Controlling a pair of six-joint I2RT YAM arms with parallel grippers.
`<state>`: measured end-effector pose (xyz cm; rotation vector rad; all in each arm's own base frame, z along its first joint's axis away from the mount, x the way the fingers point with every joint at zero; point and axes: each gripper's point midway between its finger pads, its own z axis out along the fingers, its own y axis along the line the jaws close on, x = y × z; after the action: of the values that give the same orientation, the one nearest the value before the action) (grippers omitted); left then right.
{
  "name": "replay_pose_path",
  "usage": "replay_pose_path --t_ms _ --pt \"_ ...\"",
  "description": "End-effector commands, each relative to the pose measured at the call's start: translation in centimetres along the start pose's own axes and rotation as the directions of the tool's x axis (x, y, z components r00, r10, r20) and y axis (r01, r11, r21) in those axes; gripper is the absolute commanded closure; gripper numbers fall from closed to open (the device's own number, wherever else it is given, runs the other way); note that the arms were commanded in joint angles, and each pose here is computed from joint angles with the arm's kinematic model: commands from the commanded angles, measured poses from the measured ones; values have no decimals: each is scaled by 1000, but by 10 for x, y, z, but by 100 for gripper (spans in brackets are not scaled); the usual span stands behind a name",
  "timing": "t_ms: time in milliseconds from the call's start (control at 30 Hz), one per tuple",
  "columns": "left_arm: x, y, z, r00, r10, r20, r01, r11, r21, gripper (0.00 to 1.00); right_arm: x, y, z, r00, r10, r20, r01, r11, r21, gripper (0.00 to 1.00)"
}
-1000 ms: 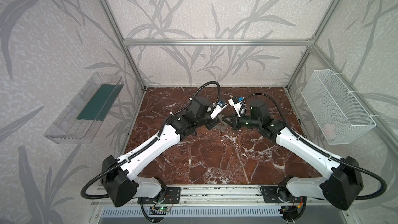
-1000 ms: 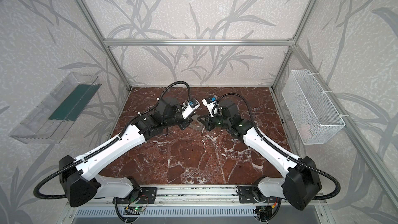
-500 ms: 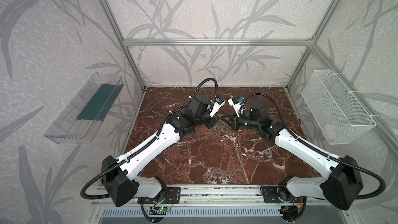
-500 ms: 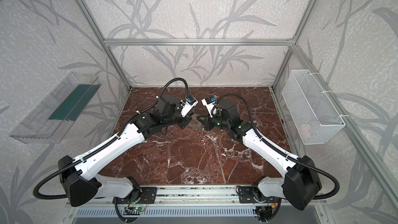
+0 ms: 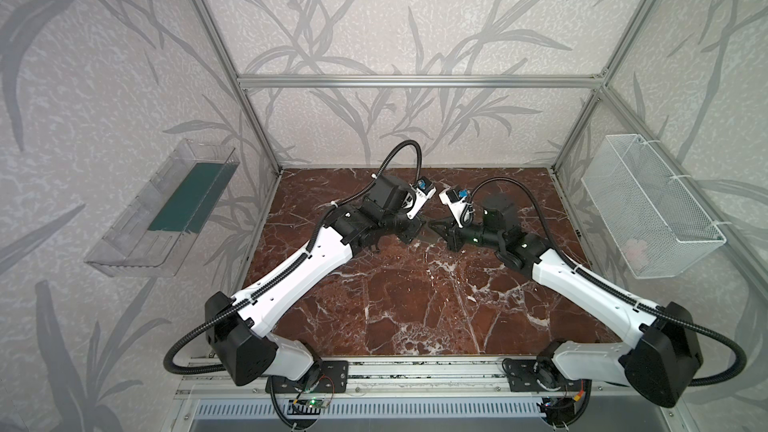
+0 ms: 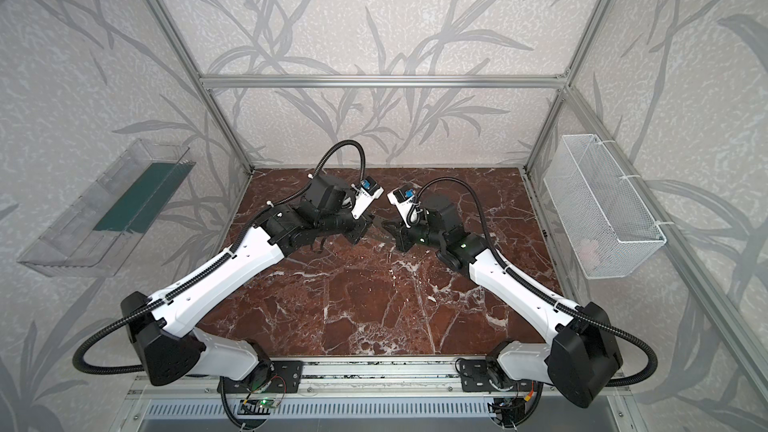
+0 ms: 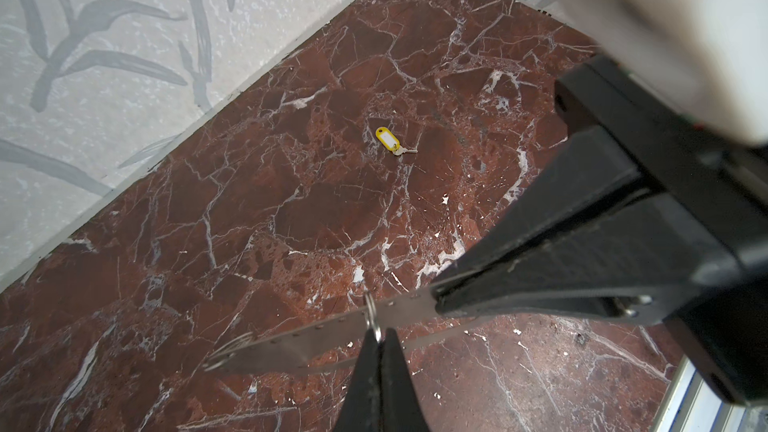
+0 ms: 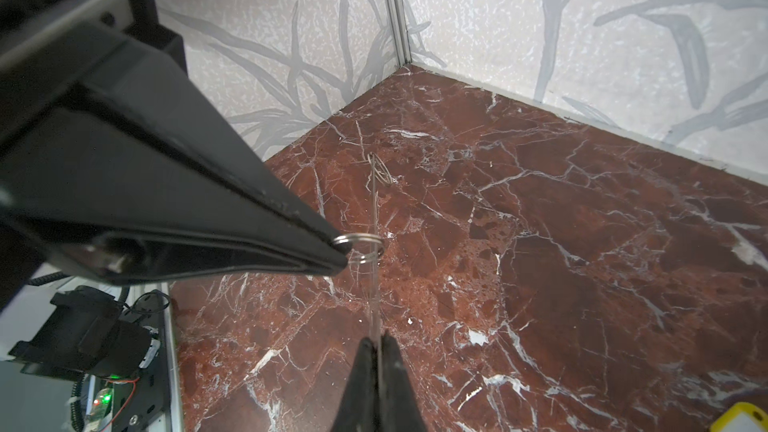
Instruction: Put the keys on the keyring
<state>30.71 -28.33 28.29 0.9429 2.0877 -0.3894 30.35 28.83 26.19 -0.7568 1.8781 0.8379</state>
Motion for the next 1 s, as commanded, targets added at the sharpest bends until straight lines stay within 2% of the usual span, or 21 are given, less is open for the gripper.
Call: replay_pose_path --t_ms 0,133,300,333,433,500,567,867,967 --pt "-10 -14 -11 1000 -7 3 7 998 67 100 -3 -8 -9 996 -94 -5 94 994 63 100" --pt "-11 -14 -12 1000 -3 -11 4 997 77 100 0 -3 -12 986 -168 -8 168 984 53 100" --pt "-11 -16 -15 1000 30 -4 -30 995 98 100 6 -5 -14 982 -184 -41 186 981 56 100" --pt "-9 -18 -16 999 43 -2 -43 993 112 100 6 -4 -16 982 -183 -37 185 981 56 89" --pt "-1 -26 -16 995 96 2 -95 982 164 100 1 1 -24 984 -179 -6 179 983 31 67" --pt "3 -28 -15 993 118 -2 -116 975 192 100 -5 8 -31 984 -180 20 180 984 3 59" --pt "8 -32 -12 990 141 -15 -134 964 228 100 -10 16 -39 982 -183 42 184 983 -24 55" --pt "33 -53 -16 962 267 -54 -227 897 378 100 -16 39 -65 969 -225 100 235 966 -103 47" --pt "34 -55 -19 958 285 -40 -248 887 390 100 -7 45 -61 966 -243 86 254 954 -159 61"
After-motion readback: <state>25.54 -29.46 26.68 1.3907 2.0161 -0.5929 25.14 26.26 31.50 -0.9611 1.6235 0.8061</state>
